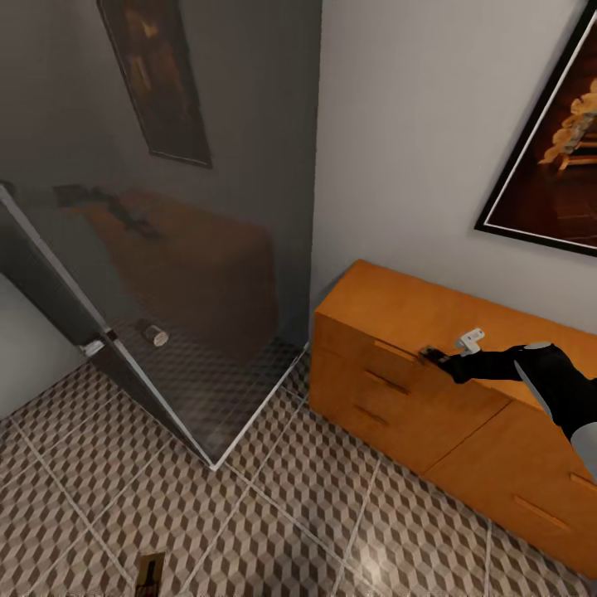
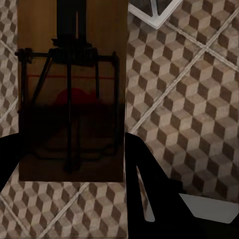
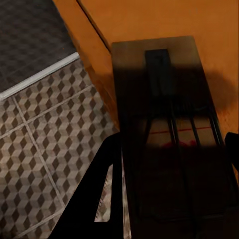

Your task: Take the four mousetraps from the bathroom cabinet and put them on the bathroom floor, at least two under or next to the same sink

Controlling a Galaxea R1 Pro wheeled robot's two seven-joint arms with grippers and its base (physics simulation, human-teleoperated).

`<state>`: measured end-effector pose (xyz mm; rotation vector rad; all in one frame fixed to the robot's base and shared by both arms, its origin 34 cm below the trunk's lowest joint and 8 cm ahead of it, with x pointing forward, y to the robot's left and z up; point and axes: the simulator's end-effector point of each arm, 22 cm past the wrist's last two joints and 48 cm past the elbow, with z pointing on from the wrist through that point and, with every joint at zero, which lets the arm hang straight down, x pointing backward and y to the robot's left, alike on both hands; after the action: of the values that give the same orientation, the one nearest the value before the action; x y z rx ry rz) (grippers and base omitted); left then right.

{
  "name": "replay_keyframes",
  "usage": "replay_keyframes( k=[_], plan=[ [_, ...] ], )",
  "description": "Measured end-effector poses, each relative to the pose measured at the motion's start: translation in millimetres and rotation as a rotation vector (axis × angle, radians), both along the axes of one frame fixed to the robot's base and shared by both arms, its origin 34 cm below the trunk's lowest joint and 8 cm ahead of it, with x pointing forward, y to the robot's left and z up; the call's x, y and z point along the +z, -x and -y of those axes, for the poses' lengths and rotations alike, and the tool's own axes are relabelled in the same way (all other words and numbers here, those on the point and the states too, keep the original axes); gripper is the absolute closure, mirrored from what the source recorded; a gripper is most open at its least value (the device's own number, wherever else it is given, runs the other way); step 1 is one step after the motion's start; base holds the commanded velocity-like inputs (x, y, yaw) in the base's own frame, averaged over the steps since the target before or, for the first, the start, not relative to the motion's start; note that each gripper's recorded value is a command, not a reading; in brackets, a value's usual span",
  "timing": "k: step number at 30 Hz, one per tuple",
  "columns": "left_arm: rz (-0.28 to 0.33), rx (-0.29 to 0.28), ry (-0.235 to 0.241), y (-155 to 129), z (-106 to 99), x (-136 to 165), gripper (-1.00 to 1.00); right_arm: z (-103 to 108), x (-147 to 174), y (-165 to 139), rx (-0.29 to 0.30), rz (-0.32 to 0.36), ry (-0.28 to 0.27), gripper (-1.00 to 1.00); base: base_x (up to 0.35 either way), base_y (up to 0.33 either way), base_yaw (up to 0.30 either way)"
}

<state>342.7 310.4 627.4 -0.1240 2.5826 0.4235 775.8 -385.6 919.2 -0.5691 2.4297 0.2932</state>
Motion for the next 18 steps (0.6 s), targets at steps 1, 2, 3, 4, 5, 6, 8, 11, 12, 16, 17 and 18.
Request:
replay_keyframes(
  k=[1, 2, 3, 4, 5, 6, 8, 11, 12, 16, 17, 18],
  plan=[
    [0.000, 0.000, 0.000, 0.1, 0.0, 0.0, 1.00, 0.0, 0.0, 0.0, 0.000, 0.000, 0.000, 1.00, -0.239, 0.199, 0.000],
    [0.000, 0.000, 0.000, -0.1, 0.0, 0.0, 1.00, 0.1, 0.0, 0.0, 0.000, 0.000, 0.000, 1.00, -0.239, 0.199, 0.000],
    [0.000, 0.000, 0.000, 0.0, -0.1, 0.0, 1.00, 0.0, -0.1, 0.0, 0.000, 0.000, 0.000, 1.00, -0.239, 0.199, 0.000],
    [0.000, 0.000, 0.000, 0.0, 0.0, 0.0, 1.00, -0.2, -0.4, 0.0, 0.000, 0.000, 0.000, 1.00, -0.239, 0.199, 0.000],
    [0.000, 0.000, 0.000, -0.1, 0.0, 0.0, 1.00, -0.4, -0.5, 0.0, 0.000, -0.001, 0.000, 1.00, -0.239, 0.199, 0.000],
    [0.000, 0.000, 0.000, 0.0, 0.0, 0.0, 1.00, -0.4, -0.7, 0.1, 0.000, -0.001, 0.000, 1.00, -0.239, 0.199, 0.000],
    [0.000, 0.000, 0.000, 0.1, 0.0, 0.0, 1.00, -1.2, -0.8, 0.0, 0.000, -0.001, -0.001, 1.00, -0.239, 0.199, 0.000],
    [0.000, 0.000, 0.000, 0.1, 0.0, 0.0, 1.00, -7.8, -1.9, -0.9, 0.005, -0.001, -0.008, 1.00, -0.239, 0.199, 0.000],
    [0.000, 0.000, 0.000, 0.1, 0.0, 0.0, 1.00, -10.5, -2.7, -1.2, 0.007, -0.001, -0.011, 1.00, -0.239, 0.200, 0.000],
    [0.000, 0.000, 0.000, 0.1, 0.1, 0.0, 1.00, -15.5, -4.3, -2.2, 0.008, 0.000, -0.014, 1.00, -0.239, 0.203, 0.000],
    [0.000, 0.000, 0.000, -0.1, 0.1, 0.0, 1.00, -17.7, -6.6, -2.7, 0.004, -0.001, -0.014, 1.00, -0.239, 0.205, 0.000],
    [0.000, 0.000, 0.000, 0.0, 0.0, 0.0, 1.00, -21.3, -7.8, -3.5, 0.004, 0.000, -0.017, 1.00, -0.239, 0.205, 0.000]
  ],
)
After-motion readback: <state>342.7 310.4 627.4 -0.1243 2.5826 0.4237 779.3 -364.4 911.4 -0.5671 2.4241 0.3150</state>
